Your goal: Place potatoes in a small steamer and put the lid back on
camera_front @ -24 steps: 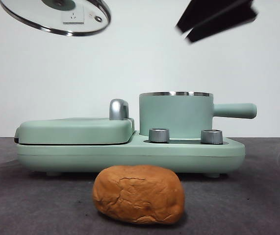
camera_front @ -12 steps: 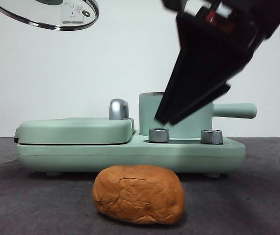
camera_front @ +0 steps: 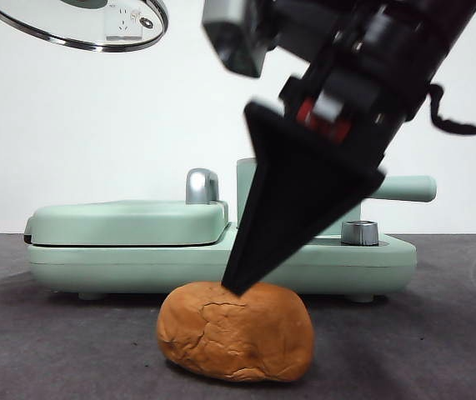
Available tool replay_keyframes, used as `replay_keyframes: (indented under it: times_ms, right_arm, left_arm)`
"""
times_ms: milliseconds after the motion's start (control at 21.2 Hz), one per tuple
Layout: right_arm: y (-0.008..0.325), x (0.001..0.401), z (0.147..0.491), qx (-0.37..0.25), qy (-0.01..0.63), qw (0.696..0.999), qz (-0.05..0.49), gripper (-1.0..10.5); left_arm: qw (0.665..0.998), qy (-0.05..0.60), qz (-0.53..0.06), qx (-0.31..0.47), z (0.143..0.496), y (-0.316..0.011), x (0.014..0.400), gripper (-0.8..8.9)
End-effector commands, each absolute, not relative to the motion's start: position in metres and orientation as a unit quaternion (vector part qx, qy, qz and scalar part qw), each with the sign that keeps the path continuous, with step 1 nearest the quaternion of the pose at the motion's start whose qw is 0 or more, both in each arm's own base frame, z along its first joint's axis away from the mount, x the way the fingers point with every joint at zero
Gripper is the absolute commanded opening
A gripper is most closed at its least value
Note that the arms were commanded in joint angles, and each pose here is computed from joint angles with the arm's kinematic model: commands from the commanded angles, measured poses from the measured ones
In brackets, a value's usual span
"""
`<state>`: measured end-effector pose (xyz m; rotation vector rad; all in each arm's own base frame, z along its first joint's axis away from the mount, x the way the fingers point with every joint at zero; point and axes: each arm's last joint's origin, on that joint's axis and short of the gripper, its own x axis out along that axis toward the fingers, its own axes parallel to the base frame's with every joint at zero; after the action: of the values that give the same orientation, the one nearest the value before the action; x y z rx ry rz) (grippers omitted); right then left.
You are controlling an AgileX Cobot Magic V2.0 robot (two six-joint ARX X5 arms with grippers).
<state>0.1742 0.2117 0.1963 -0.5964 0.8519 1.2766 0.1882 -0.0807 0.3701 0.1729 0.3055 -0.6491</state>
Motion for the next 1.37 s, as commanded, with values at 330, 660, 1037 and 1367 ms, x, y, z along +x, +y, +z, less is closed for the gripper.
replay_keyframes:
  times_ms: [330, 660, 1037, 1367]
  right_arm:
    - [0.228, 0.179, 0.183, -0.290, 0.375, 0.683, 0.556, 4.3]
    - [0.230, 0.179, 0.175, -0.296, 0.389, 0.675, 0.553, 2.6]
    - [0.224, 0.173, 0.194, -0.288, 0.399, 0.677, 0.546, 2.0]
    - [0.211, 0.174, 0.303, -0.232, 0.460, 0.746, 0.421, 2.0]
  left_arm:
    - [0.937, 0.124, -0.315, 0.085, 0.379, -0.080, 0.188, 0.09]
    - [0.938, 0.125, -0.311, 0.085, 0.379, -0.079, 0.189, 0.09]
    - [0.938, 0.124, -0.311, 0.085, 0.379, -0.079, 0.189, 0.09]
    - [0.939, 0.117, -0.311, 0.084, 0.380, -0.079, 0.189, 0.09]
